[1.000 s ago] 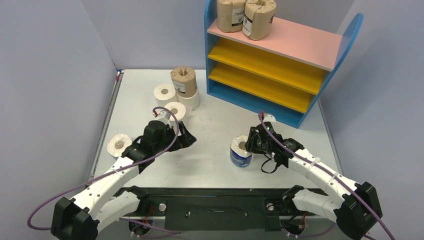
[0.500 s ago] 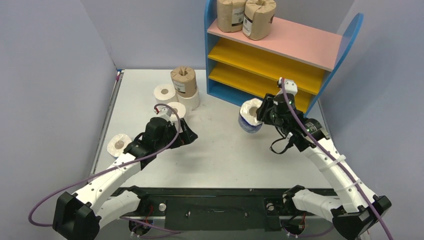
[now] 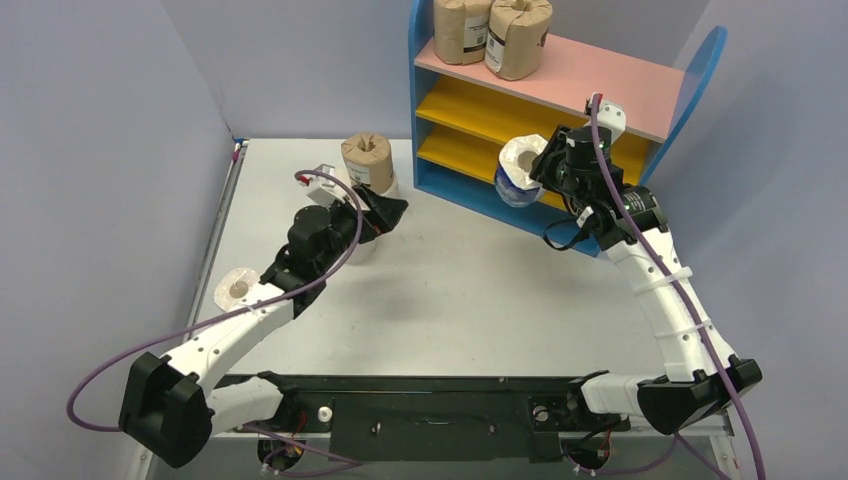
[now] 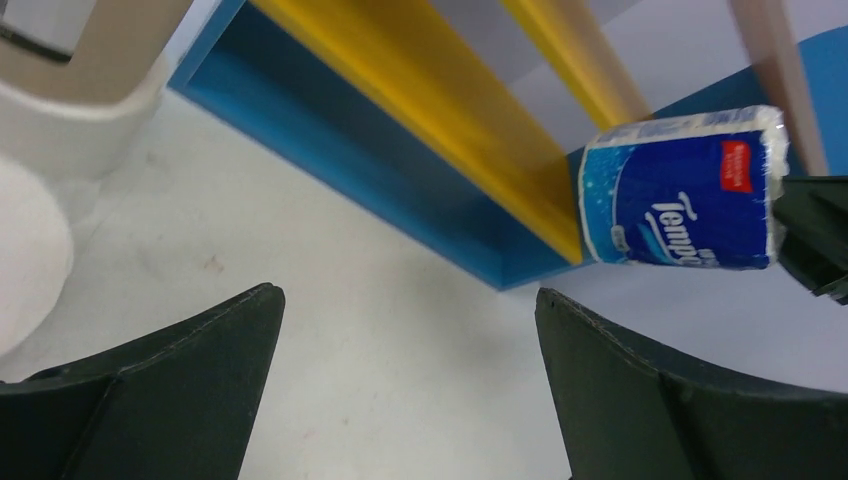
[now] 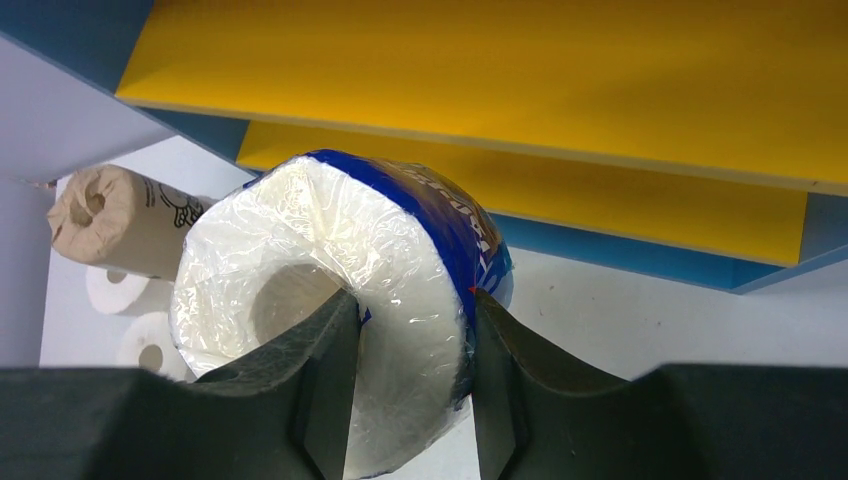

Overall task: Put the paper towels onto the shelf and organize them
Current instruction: Pick up the paper towel from the center of the board, then place the paper towel on the shelf.

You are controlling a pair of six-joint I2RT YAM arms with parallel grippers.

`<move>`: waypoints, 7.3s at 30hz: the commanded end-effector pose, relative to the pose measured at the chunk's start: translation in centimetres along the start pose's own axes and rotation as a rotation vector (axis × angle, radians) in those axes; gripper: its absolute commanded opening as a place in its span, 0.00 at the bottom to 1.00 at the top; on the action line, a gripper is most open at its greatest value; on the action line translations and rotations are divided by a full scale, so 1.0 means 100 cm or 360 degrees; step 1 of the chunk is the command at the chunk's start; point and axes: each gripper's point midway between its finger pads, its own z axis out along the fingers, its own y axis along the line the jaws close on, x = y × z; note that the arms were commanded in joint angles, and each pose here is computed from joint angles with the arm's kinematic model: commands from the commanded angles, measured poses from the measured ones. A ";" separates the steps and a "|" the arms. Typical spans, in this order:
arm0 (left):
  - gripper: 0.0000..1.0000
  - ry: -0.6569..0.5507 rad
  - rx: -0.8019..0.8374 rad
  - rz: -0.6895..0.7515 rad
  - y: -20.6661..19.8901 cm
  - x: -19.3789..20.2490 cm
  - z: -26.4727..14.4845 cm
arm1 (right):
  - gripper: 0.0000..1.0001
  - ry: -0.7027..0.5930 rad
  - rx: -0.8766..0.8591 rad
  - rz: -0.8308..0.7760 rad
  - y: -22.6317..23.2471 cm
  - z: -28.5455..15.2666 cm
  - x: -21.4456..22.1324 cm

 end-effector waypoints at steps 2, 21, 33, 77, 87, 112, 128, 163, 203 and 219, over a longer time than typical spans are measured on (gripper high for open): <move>0.96 -0.0372 0.0474 0.0090 -0.075 -0.058 0.018 | 0.27 -0.0236 -0.0055 0.0187 0.019 0.002 -0.054; 0.96 -0.0508 0.0988 0.0800 -0.142 -0.053 0.093 | 0.26 -0.0344 -0.0053 0.0374 0.026 0.024 -0.081; 0.96 -0.0515 0.1044 0.0940 -0.163 -0.022 0.128 | 0.26 -0.0345 -0.0019 0.0374 0.025 0.028 -0.085; 0.96 -0.0551 0.1122 0.1066 -0.196 0.014 0.173 | 0.50 -0.0248 -0.0110 0.0412 0.038 0.034 -0.082; 0.96 -0.0599 0.1148 0.1045 -0.208 0.005 0.171 | 0.50 -0.0222 -0.0142 0.0419 0.040 0.035 -0.076; 0.97 -0.0721 0.1281 0.1022 -0.246 -0.020 0.144 | 0.63 -0.0173 -0.0201 0.0517 0.034 0.039 -0.065; 0.97 -0.0666 0.1207 0.1029 -0.235 -0.010 0.172 | 0.63 -0.0194 -0.0190 0.0520 0.029 0.044 -0.070; 0.97 -0.0630 0.1028 0.1021 -0.212 -0.009 0.214 | 0.66 -0.0486 -0.0155 0.0489 -0.025 -0.021 -0.050; 0.96 -0.0719 0.0962 0.0947 -0.211 -0.048 0.179 | 0.83 -0.0519 -0.0154 0.0266 -0.043 -0.033 0.009; 0.96 -0.0356 0.0408 0.0487 -0.107 -0.027 0.043 | 0.80 -0.0944 -0.0405 0.0168 -0.019 -0.016 -0.011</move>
